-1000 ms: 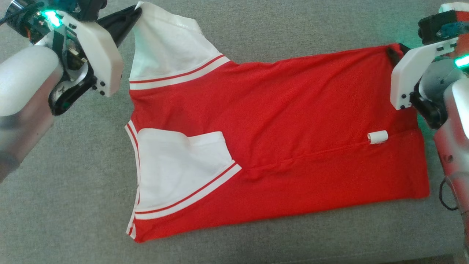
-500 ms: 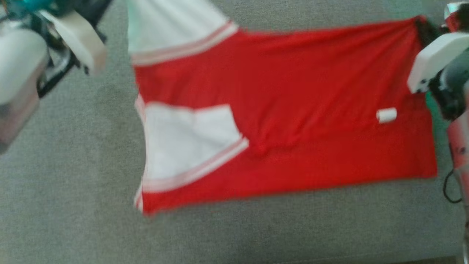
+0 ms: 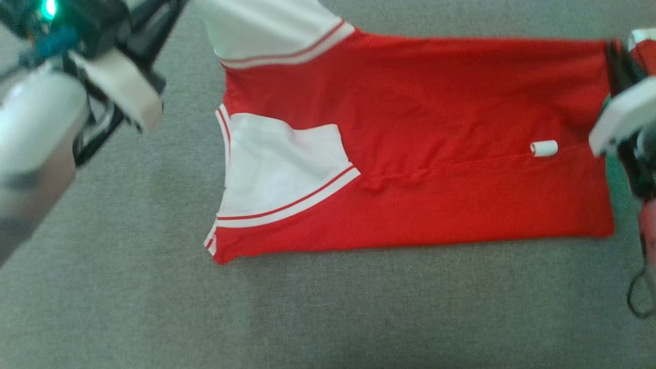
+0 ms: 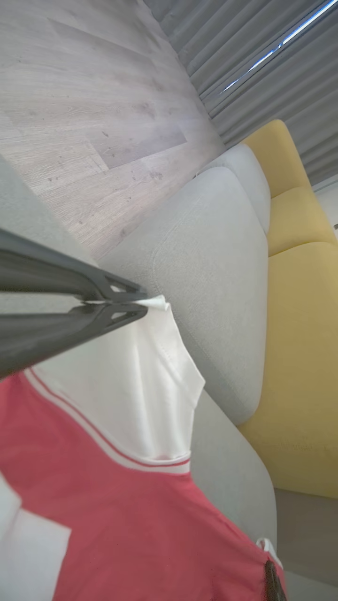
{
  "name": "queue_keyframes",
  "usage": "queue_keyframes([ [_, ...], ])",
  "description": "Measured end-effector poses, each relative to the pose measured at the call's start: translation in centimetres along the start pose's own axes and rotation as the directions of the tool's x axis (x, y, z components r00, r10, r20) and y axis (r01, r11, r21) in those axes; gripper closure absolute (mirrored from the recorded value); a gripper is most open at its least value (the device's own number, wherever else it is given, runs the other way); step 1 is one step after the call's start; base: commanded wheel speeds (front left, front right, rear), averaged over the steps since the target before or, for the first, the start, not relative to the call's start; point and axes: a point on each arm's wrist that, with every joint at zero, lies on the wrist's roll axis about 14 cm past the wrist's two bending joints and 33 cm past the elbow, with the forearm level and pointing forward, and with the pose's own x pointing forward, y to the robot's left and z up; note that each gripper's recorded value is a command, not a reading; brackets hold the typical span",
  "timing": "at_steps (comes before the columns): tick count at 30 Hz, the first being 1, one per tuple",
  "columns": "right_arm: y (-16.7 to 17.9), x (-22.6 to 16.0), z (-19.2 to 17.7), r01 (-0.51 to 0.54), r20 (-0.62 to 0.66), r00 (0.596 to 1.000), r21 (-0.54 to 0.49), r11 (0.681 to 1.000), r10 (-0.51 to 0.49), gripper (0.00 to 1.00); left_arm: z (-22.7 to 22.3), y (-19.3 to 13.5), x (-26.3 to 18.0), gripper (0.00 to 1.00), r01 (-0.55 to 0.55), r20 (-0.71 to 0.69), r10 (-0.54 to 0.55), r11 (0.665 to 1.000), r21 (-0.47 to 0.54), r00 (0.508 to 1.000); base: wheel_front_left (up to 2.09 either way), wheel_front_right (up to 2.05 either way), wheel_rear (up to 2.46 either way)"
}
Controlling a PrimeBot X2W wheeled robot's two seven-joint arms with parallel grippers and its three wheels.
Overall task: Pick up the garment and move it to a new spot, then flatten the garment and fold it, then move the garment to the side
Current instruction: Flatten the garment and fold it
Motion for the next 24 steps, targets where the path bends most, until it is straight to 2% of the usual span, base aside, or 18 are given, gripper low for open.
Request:
queue_keyframes([
  [3, 0.0, -0.8, -0.8, -0.001, -0.001, 1.0, 0.005, 1.0, 0.001, 1.0, -0.8, -0.6, -1.3, 1.0, -0.003, -0.013, 0.003, 1.0, -0.013, 1.0, 0.0, 0.0, 0.0],
  [12, 0.1, -4.5, -3.6, 0.008, -0.011, 1.0, 0.045, 0.999, -0.007, 1.0, -4.1, -5.5, -6.9, 1.0, -0.01, -0.058, 0.004, 0.994, -0.108, 0.998, 0.0, 0.0, 0.0],
  [24, 1.2, -8.0, -6.3, 0.015, -0.033, 0.999, 0.095, 0.995, -0.012, 1.0, -7.1, -11.6, -12.0, 1.0, -0.049, -0.112, 0.019, 0.961, -0.273, 0.994, 0.0, 0.0, 0.0],
])
